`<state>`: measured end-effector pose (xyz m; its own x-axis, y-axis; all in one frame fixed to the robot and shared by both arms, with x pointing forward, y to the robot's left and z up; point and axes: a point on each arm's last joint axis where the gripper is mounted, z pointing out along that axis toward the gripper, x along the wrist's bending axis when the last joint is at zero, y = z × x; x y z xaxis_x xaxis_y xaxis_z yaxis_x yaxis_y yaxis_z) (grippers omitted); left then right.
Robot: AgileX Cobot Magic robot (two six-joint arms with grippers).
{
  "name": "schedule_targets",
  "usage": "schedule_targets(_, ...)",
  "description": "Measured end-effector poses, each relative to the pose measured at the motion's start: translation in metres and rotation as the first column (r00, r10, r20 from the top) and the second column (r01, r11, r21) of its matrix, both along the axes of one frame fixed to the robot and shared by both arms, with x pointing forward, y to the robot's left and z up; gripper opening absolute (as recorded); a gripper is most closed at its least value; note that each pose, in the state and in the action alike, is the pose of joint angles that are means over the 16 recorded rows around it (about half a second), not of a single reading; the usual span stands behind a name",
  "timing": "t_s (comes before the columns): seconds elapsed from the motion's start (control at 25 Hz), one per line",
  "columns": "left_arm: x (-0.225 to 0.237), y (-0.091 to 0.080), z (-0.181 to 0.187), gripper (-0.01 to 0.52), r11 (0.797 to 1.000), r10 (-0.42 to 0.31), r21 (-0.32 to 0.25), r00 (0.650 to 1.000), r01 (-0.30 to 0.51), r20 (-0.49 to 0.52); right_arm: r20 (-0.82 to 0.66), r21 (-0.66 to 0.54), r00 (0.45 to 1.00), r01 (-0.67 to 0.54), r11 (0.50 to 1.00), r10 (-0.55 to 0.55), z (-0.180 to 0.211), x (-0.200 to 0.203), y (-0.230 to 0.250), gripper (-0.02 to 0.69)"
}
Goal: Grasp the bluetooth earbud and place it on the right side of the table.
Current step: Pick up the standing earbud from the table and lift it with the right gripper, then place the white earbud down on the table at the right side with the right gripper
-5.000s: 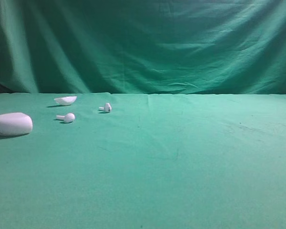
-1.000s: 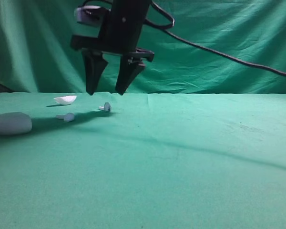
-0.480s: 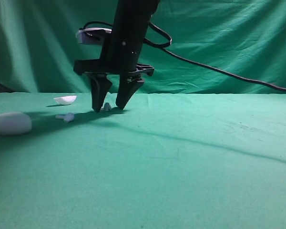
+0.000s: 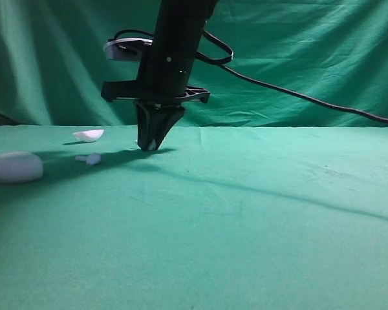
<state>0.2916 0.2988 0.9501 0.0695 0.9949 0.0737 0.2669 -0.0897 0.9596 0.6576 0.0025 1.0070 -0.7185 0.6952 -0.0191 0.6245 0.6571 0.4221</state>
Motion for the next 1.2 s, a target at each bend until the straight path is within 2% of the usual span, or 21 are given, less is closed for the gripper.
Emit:
schedule_targets(0.2,0.000,0.000,0.000,0.000,1.000,0.000,0.000,1.000,0.000,0.000,0.070,0.022,0.994,0.081,0.996,-0.083,0.063,-0.006,-0.030,0.093)
schedule_targets(0.4,0.000,0.000,0.000,0.000,1.000,0.000,0.000,1.000,0.000,0.000,0.134,0.046,0.968,0.208,0.977,-0.213,0.122,-0.016,-0.085,0.093)
schedule_targets(0.64,0.000,0.000,0.000,0.000,1.000,0.000,0.000,1.000,0.000,0.000,0.134,0.030,0.911,0.390,0.920,-0.391,0.149,-0.037,-0.167,0.093)
schedule_targets(0.84,0.000,0.000,0.000,0.000,1.000,0.000,0.000,1.000,0.000,0.000,0.083,-0.004,0.864,0.499,0.867,-0.497,0.125,-0.065,-0.222,0.093)
schedule_targets(1.04,0.000,0.000,0.000,0.000,1.000,0.000,0.000,1.000,0.000,0.000,0.003,-0.037,0.831,0.556,0.830,-0.557,0.063,-0.092,-0.252,0.093)
schedule_targets(1.2,0.000,0.000,0.000,0.000,1.000,0.000,0.000,1.000,0.000,0.000,-0.047,-0.054,0.819,0.570,0.820,-0.572,0.011,-0.108,-0.261,0.093)
